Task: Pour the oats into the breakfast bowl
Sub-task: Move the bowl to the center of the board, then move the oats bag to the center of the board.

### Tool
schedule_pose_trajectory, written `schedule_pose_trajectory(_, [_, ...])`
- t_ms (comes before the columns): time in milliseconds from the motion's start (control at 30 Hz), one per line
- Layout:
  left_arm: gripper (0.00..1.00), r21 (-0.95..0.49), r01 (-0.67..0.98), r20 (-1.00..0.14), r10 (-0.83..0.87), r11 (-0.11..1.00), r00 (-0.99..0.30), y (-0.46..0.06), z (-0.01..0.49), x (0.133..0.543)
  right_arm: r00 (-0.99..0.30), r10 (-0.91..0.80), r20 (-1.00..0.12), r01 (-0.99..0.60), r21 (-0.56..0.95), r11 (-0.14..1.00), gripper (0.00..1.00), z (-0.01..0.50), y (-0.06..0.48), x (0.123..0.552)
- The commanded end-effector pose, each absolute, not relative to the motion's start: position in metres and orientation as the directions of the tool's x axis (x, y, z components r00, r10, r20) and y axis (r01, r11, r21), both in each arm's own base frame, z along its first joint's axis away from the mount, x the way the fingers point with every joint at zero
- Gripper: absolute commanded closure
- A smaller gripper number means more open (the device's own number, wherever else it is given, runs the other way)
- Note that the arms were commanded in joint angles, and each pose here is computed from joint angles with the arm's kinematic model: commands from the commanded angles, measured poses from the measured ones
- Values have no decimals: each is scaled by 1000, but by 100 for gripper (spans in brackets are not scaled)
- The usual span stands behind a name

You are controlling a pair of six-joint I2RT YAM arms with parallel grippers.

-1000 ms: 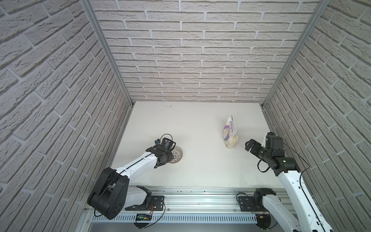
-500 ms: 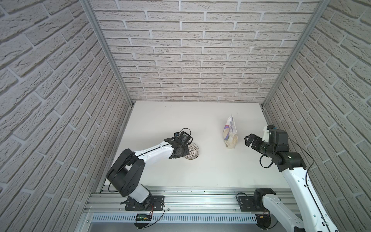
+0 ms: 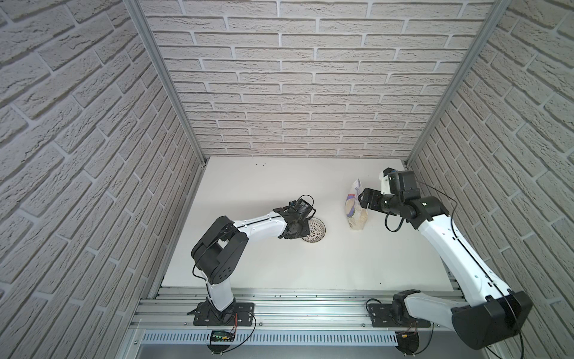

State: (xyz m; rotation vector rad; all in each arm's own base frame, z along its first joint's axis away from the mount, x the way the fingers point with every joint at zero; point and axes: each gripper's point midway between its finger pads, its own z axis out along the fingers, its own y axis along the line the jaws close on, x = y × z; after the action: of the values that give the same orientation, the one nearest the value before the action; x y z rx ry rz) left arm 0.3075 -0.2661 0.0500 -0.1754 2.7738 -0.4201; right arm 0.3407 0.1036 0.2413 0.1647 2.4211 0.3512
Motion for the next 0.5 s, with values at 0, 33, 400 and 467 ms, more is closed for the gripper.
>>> schedule_pose_trajectory(0, [60, -299, -56, -345, -162, 953, -925, -256, 68, 305, -747, 164, -645, 22, 222, 975, 17, 244, 107, 367])
schedule_pose_trajectory(33, [54, -299, -55, -356, -164, 953, -920, -254, 73, 305, -751, 157, -642, 29, 206, 978, 19, 241, 107, 373])
schedule_pose_trajectory(400, [37, -343, -34, -484, -207, 939, -850, -231, 131, 299, -802, 74, -592, 62, 41, 997, 60, 210, 102, 408])
schedule_pose_trajectory(467, [31, -342, -41, -499, -218, 939, -838, -226, 138, 297, -814, 50, -578, 44, 24, 999, 68, 207, 106, 407])
